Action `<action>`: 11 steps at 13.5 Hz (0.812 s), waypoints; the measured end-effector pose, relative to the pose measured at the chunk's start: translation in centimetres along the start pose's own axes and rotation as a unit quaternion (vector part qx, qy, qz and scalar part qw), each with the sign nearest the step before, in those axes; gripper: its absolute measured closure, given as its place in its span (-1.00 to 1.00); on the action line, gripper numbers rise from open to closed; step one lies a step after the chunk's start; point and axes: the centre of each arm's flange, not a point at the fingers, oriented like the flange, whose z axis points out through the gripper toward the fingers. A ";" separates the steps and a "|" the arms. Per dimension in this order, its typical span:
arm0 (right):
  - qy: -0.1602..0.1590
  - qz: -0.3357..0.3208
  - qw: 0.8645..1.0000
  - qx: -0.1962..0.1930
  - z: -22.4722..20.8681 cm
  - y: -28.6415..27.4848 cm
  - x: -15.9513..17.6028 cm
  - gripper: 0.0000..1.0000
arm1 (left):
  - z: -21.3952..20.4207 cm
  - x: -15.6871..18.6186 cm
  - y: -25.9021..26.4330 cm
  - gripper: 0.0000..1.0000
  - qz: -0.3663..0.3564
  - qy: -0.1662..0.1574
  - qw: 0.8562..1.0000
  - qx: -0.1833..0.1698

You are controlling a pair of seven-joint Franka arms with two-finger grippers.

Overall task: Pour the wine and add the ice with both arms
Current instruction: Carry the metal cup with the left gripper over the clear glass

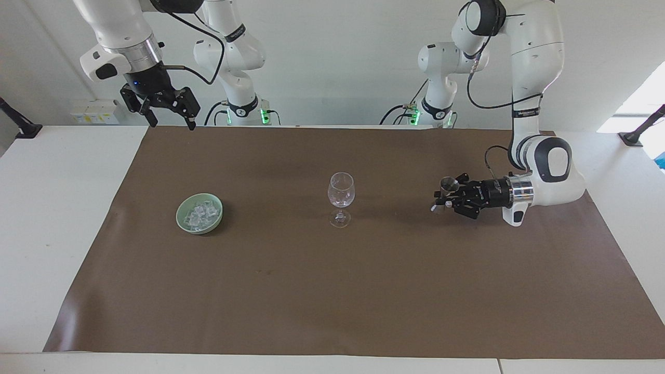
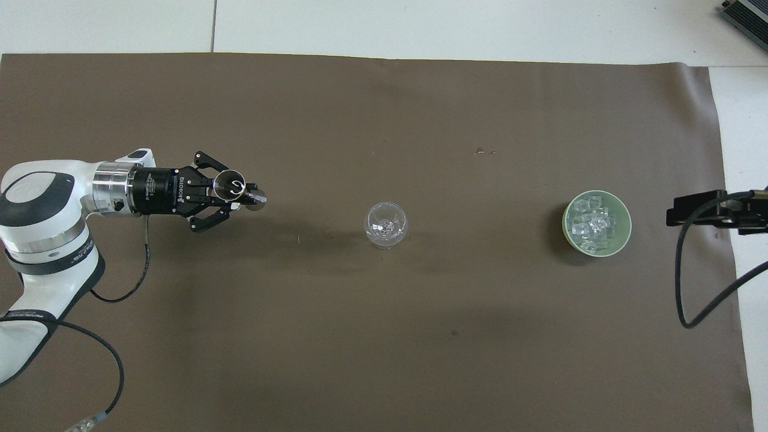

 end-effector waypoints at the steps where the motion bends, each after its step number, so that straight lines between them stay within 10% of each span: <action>1: 0.000 0.000 1.000 0.000 0.0 0.0 0.0 -1.00 | 1.3 -0.4 0.1 0.58 0.003 -0.004 1.000 0.004; 11: 0.000 0.000 1.000 0.000 0.0 0.0 0.0 -1.00 | 9.2 -5.9 0.1 0.58 -0.017 0.052 0.999 -0.003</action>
